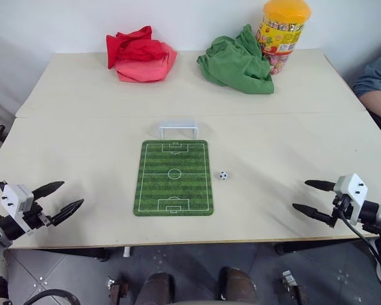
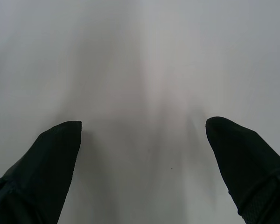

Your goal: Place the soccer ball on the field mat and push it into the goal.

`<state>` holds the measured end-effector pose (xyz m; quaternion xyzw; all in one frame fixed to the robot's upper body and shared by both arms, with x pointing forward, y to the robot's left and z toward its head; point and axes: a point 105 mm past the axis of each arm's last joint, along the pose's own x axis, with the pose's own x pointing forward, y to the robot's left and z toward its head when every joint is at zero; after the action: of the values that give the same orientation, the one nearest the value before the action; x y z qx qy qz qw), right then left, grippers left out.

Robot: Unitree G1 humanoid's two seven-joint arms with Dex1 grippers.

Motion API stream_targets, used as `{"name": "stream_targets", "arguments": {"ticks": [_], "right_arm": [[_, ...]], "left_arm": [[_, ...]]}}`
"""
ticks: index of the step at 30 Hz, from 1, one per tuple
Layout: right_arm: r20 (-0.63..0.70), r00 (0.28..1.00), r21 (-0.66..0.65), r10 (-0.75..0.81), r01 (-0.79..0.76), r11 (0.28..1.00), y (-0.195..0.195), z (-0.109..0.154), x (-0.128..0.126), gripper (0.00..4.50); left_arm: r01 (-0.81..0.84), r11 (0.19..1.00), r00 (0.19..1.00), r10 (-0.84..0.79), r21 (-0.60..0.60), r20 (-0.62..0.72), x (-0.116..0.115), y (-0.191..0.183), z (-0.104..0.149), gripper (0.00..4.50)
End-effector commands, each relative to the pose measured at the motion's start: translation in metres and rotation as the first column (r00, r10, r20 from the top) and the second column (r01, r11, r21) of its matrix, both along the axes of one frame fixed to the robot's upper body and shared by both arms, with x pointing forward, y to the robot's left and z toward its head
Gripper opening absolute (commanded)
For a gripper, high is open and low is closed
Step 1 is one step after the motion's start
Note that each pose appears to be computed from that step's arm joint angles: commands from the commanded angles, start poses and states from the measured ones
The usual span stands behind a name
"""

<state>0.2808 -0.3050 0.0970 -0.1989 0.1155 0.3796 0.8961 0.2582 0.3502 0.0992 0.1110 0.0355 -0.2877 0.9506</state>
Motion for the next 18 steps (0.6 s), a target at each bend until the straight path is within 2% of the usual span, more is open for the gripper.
{"name": "stream_targets", "arguments": {"ticks": [1, 3, 5, 9, 12, 14, 16, 18], "right_arm": [[0.057, 0.998, -0.009, -0.016, 0.017, 1.0, -0.007, 0.017, 0.001, 4.47], [0.062, 0.998, -0.003, -0.023, 0.023, 1.0, -0.008, 0.02, 0.003, 4.47], [0.068, 0.997, 0.012, -0.033, 0.033, 0.999, -0.008, 0.025, 0.004, 4.47], [0.026, 0.998, 0.008, -0.05, 0.05, 0.999, -0.007, 0.034, 0.008, 4.47], [0.019, 1.0, -0.016, -0.022, 0.022, 1.0, 0.006, 0.045, 0.012, 4.47], [0.012, 1.0, -0.014, 0.001, -0.001, 1.0, 0.02, 0.057, 0.017, 4.47], [0.054, 0.996, -0.025, 0.068, -0.067, 0.997, 0.04, 0.071, 0.021, 4.47], [0.053, 0.99, -0.028, 0.128, -0.127, 0.992, 0.062, 0.08, 0.028, 4.47]], "left_arm": [[0.018, 1.0, 1.0, -0.018, 0.007, 0.008, -0.002, 0.005, 0.01, 4.5], [-0.028, 1.0, 1.0, 0.028, -0.009, 0.009, 0.002, 0.01, 0.013, 4.5], [-0.042, 0.995, 0.999, 0.039, -0.092, -0.034, 0.004, 0.011, 0.016, 4.5], [-0.006, 1.0, 1.0, 0.006, -0.03, -0.021, 0.006, 0.004, 0.021, 4.5], [0.068, 0.996, 0.997, -0.067, -0.065, 0.023, 0.005, -0.004, 0.028, 4.5], [0.147, 0.989, 0.986, -0.147, 0.01, 0.075, 0.005, -0.012, 0.031, 4.5], [0.295, 0.954, 0.948, -0.284, -0.061, 0.145, -0.001, -0.027, 0.039, 4.5], [0.375, 0.925, 0.918, -0.362, -0.058, 0.163, -0.005, -0.038, 0.036, 4.5]]}}
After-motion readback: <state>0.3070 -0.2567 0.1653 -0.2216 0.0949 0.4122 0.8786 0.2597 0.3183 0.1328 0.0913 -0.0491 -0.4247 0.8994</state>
